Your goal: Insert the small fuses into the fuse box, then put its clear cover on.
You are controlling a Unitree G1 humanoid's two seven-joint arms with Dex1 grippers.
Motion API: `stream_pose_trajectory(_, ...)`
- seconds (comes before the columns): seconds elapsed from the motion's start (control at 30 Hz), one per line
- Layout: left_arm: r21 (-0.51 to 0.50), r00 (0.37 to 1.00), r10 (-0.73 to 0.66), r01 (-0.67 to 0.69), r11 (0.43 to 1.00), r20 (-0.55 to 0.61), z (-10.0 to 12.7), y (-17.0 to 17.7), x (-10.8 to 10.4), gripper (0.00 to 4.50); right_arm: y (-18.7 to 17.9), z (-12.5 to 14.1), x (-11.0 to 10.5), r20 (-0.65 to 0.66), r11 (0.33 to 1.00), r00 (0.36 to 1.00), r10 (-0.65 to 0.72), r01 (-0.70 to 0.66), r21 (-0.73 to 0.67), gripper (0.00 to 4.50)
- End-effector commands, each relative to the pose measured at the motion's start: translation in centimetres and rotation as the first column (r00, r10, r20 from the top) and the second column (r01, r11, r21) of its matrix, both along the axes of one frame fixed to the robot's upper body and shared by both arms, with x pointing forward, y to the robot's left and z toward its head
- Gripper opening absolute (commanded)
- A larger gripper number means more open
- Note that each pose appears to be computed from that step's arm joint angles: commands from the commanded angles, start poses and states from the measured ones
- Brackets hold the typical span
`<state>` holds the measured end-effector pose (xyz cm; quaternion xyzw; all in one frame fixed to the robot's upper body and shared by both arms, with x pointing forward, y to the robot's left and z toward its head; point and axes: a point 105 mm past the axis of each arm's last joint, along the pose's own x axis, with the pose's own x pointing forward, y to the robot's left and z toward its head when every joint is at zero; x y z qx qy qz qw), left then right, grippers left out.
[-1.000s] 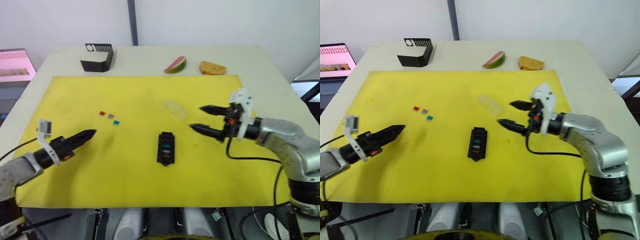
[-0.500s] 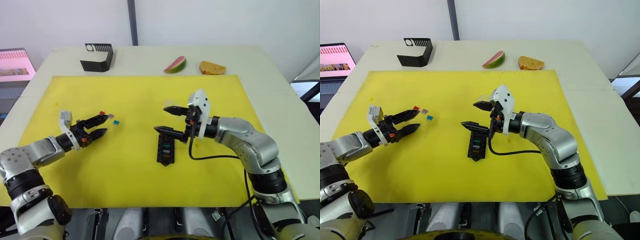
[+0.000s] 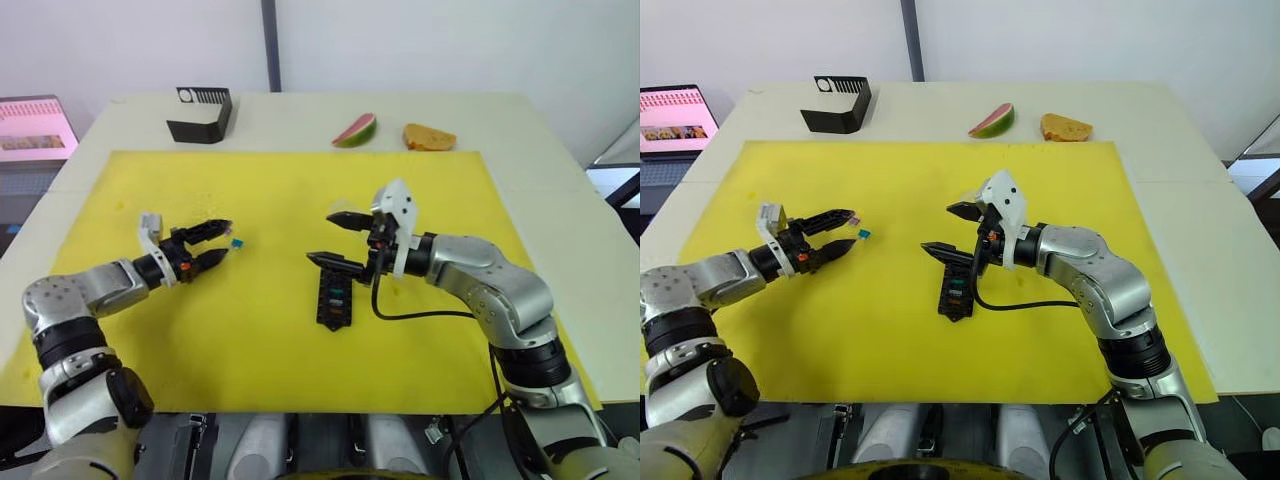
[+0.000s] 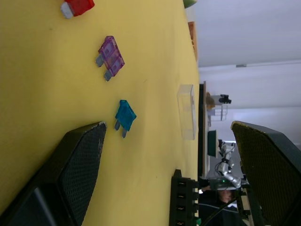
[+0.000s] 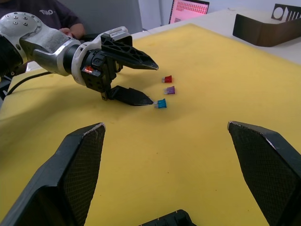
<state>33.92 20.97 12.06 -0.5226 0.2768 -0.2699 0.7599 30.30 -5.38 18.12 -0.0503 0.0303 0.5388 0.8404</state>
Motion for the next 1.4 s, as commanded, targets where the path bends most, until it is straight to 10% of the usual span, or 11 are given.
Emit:
stream_pose_trajectory(0.03, 0.004, 0.999, -0.048, 0.048, 0.999, -0.017, -0.4, -1.6, 0.4, 4.50, -0.2, 1.1, -0.2, 0.051, 1.000, 0.999, -0.008, 0.008, 0.007, 4.41)
stream_pose_trajectory(0.3, 0.046, 0.997, -0.066, 0.068, 0.997, -0.045, -1.3, -2.3, 0.5, 4.50, -0.5, 1.1, 0.0, 0.061, 1.000, 0.998, -0.029, 0.029, -0.008, 4.41)
stream_pose_trajectory(0.5, 0.056, 0.998, -0.032, 0.035, 0.998, -0.062, -1.9, -1.8, 0.7, 2.13, -1.0, 1.2, 0.2, 0.067, 0.999, 0.997, -0.047, 0.048, -0.017, 4.50)
stream_pose_trajectory(0.67, 0.097, 0.999, -0.014, 0.019, 0.995, -0.053, -2.3, -1.8, 1.0, 1.92, -1.2, 1.3, 0.4, 0.074, 0.998, 0.996, -0.055, 0.057, -0.022, 4.50)
stream_pose_trajectory(0.83, 0.119, 0.999, -0.003, 0.007, 0.993, -0.034, -2.3, -1.7, 1.0, 0.05, -1.3, 1.3, 0.5, 0.078, 0.998, 0.995, -0.060, 0.062, -0.027, 4.50)
stream_pose_trajectory(1.13, 0.148, 0.979, -0.107, 0.081, 0.986, 0.176, 3.0, -2.8, -0.1, 0.05, -2.2, 2.1, -0.3, 0.054, 0.998, 0.996, -0.066, 0.067, -0.001, 4.50)
stream_pose_trajectory(1.4, 0.252, 0.744, -0.476, 0.404, 0.879, 0.468, 9.6, -8.9, -5.6, 0.05, -1.4, 3.9, -3.4, -0.227, 0.973, 0.965, 0.135, -0.085, 0.217, 4.50)
